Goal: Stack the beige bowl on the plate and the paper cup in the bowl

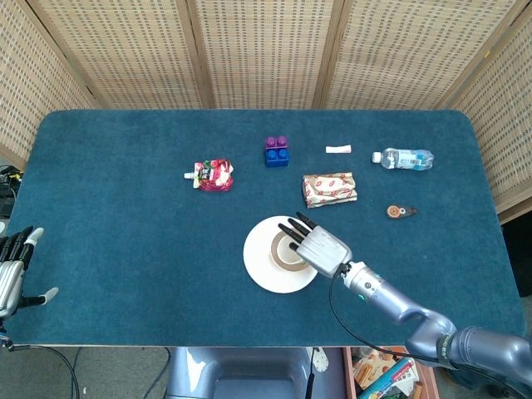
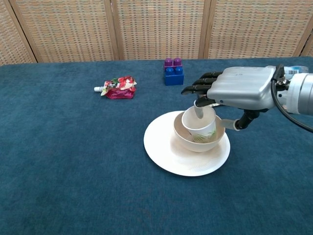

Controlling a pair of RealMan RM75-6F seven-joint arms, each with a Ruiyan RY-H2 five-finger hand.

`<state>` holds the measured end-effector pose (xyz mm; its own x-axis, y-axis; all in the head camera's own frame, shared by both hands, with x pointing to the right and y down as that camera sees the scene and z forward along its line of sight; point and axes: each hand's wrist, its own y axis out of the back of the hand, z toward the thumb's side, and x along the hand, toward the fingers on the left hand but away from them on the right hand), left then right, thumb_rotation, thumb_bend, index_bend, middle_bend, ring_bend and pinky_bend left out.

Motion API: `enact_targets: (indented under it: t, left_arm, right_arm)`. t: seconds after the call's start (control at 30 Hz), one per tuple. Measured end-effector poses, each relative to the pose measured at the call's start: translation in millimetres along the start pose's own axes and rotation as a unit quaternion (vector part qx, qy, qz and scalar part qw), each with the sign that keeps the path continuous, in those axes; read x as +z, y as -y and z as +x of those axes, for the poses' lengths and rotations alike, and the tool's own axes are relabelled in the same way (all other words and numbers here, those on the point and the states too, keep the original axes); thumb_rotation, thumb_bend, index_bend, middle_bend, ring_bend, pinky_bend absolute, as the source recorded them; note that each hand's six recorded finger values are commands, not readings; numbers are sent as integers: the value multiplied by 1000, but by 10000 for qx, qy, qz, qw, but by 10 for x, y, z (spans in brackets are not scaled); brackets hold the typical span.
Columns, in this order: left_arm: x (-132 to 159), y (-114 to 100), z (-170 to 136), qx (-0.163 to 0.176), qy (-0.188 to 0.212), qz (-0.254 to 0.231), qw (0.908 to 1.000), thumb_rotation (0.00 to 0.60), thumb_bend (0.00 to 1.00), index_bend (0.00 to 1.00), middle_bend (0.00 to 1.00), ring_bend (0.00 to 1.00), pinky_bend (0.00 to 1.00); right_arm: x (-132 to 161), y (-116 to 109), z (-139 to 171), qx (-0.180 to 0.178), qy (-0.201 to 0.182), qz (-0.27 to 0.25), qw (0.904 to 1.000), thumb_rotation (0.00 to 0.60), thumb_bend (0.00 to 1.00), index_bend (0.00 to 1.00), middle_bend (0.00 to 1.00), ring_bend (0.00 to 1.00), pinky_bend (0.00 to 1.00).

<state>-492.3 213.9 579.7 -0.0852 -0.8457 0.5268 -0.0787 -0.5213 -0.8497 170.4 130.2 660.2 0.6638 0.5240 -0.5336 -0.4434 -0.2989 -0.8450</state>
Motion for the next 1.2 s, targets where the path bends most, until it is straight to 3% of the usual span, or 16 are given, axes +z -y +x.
enact_targets:
  t: [0.17, 0.4, 0.7, 0.97, 1.03, 1.1, 1.2]
  left_arm:
    - [7, 4, 2, -6, 6, 7, 10000, 600, 0, 0, 0, 0, 0]
    - [10, 10, 9, -27, 6, 14, 10000, 600, 0, 0, 0, 0, 0]
    - [23, 9, -4, -30, 44, -10, 10000, 600, 0, 0, 0, 0, 0]
    - [52, 9, -12, -33, 111, -20, 9999, 600, 0, 0, 0, 0, 0]
    - [58, 4, -18, -23, 129, -22, 9999, 600, 0, 0, 0, 0, 0]
    - [66, -6, -29, -4, 158, -32, 9999, 600, 0, 0, 0, 0, 0]
    - [79, -21, -50, 25, 205, -49, 9998, 600, 0, 0, 0, 0, 0]
  right_arm:
    - [-25, -13, 82, 53, 57, 130, 9999, 600, 487, 128, 0, 0, 0]
    - [-100, -142, 298, -150, 155, 163, 9996, 600, 488, 120, 0, 0, 0]
    - [-395, -322, 953, -511, 547, 63, 9972, 600, 487, 120, 0, 0, 0]
    - [-623, -176, 1451, -633, 941, -329, 9930, 600, 485, 111, 0, 0, 0]
    - [-692, -70, 1556, -567, 1068, -453, 9916, 600, 415, 78, 0, 0, 0]
    - [-750, 35, 1639, -505, 1187, -564, 9900, 600, 182, 22, 0, 0, 0]
    - [-844, 247, 1780, -383, 1457, -790, 9854, 600, 3, 0, 0, 0, 0]
